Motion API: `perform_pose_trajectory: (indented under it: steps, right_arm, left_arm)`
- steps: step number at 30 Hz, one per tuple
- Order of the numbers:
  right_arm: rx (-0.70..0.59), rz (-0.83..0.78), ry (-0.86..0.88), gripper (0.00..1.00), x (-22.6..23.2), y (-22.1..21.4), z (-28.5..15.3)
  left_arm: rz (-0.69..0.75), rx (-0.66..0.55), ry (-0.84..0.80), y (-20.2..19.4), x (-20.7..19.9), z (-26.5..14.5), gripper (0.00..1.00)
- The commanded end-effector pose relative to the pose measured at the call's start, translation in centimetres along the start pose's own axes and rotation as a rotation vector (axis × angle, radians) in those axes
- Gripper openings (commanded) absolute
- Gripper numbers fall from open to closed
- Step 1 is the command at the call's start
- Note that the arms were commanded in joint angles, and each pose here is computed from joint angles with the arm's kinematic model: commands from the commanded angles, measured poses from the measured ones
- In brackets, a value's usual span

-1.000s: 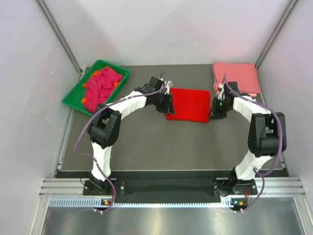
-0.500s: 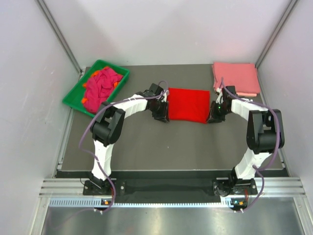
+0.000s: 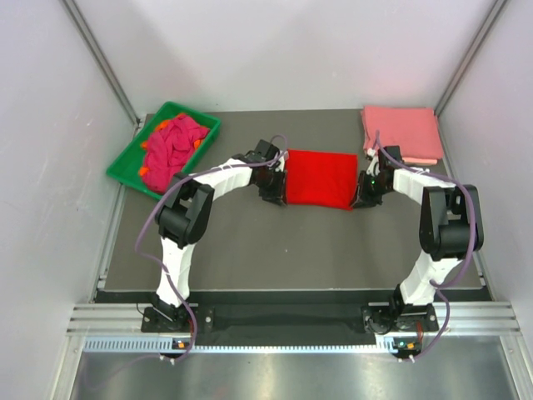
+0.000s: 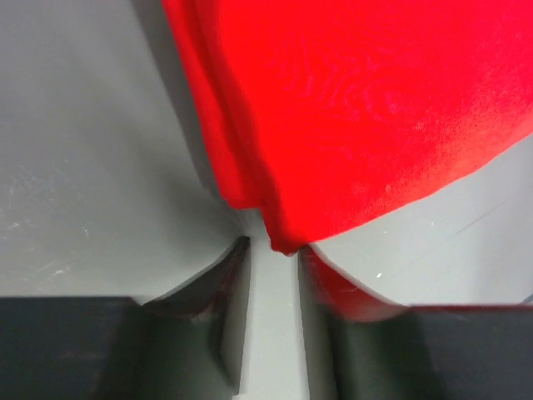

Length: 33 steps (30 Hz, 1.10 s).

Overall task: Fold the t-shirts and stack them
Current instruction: Fold the tshirt

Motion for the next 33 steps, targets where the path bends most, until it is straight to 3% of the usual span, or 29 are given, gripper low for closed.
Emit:
perform_pose_trajectory:
  steps: [1, 2, 4, 18, 33]
  right_arm:
    - [-0.029, -0.014, 0.024, 0.17, -0.2, 0.7, 0.5]
    - [-0.031, -0.016, 0.021, 0.08, -0.2, 0.6, 0.4]
    - [-0.037, -0.011, -0.001, 0.0, -0.6, 0.5, 0.2]
    - [-0.051, 0.032, -0.054, 0.0, -2.8, 0.1, -1.9]
    - [-0.068, -0.004, -0.086, 0.0, -3.4, -0.2, -2.9]
  left_arm:
    - [0.033, -0.024, 0.028, 1.1, 0.6, 0.7, 0.25]
    - [0.033, -0.028, 0.033, 1.2, 0.6, 0.6, 0.17]
    - [0.03, -0.037, 0.048, 1.6, 0.9, 0.7, 0.0]
    - [0.015, -0.044, 0.204, 2.5, 3.5, 0.1, 0.0]
    - [0.018, -0.053, 0.257, 3.1, 4.0, -1.1, 0.0]
Point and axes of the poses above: each gripper's point midway between its finger pads, its own z axis out along the fingers, its own x axis along the line the jaws close on, y = z × x, the point moved 1 cm from there along -z, back along the fingers, and after that the axes turned 5 degrees about -z, right-handed, at the moved point
